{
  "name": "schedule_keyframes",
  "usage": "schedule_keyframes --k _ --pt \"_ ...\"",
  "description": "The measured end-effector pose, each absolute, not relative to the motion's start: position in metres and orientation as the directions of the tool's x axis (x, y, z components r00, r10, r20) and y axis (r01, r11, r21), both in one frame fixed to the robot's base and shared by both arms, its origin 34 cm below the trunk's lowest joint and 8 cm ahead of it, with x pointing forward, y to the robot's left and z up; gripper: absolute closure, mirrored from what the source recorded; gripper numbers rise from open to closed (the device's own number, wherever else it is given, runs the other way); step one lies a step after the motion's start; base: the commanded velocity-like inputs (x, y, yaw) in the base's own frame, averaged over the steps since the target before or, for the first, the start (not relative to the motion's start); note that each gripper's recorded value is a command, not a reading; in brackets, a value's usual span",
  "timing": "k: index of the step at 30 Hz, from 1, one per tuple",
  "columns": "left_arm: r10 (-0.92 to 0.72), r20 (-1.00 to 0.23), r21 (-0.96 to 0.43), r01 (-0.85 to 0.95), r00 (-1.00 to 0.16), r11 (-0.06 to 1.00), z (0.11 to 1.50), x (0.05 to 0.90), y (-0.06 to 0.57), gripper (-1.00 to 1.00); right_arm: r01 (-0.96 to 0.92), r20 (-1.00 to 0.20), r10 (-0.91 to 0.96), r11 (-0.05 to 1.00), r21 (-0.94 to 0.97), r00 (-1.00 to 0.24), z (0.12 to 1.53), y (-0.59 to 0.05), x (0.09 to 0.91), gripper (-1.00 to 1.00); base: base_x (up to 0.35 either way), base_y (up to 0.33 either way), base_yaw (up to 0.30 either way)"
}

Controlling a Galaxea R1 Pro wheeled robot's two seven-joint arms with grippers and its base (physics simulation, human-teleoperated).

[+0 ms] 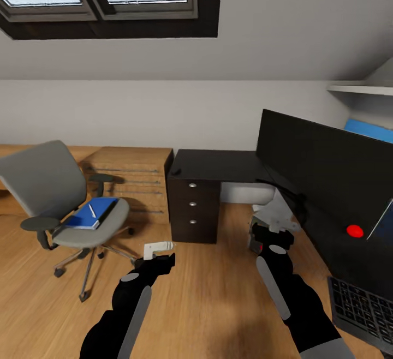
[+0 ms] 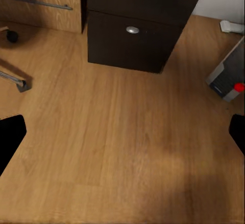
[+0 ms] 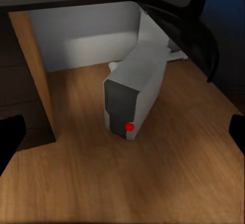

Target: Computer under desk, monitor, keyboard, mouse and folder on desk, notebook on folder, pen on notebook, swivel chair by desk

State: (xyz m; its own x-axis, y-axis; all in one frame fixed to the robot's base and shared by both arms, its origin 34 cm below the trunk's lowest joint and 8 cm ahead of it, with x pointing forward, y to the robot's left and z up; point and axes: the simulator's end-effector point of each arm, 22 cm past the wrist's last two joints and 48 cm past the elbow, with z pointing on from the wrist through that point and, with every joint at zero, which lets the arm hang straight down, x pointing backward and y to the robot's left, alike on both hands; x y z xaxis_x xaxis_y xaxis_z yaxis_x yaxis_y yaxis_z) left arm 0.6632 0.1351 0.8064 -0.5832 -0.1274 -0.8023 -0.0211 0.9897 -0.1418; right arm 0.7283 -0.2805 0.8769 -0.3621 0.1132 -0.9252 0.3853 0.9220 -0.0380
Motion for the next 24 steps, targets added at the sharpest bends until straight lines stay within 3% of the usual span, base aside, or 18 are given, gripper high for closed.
schedule_keyframes --k 7,17,24 --pt "-0.128 -0.803 -0.142 -0.021 -0.582 0.990 0.807 0.663 0.135 -1.00 0.386 -0.926 0.113 0.922 -0.038 -0.361 0.878 -0.281 0.728 -1.00 -0.291 -0.206 -0.210" --pt "-0.127 -0.802 -0.140 -0.023 -0.583 0.990 0.806 0.663 0.136 -1.00 0.384 -0.915 0.108 0.922 -0.055 -0.388 0.865 -0.282 0.727 -1.00 -0.245 -0.247 -0.034" --pt "-0.125 -0.800 -0.135 -0.027 -0.587 0.990 0.804 0.662 0.137 -1.00 0.381 -0.909 0.104 0.922 -0.064 -0.403 0.857 -0.281 0.726 -1.00 -0.033 -0.332 0.000"
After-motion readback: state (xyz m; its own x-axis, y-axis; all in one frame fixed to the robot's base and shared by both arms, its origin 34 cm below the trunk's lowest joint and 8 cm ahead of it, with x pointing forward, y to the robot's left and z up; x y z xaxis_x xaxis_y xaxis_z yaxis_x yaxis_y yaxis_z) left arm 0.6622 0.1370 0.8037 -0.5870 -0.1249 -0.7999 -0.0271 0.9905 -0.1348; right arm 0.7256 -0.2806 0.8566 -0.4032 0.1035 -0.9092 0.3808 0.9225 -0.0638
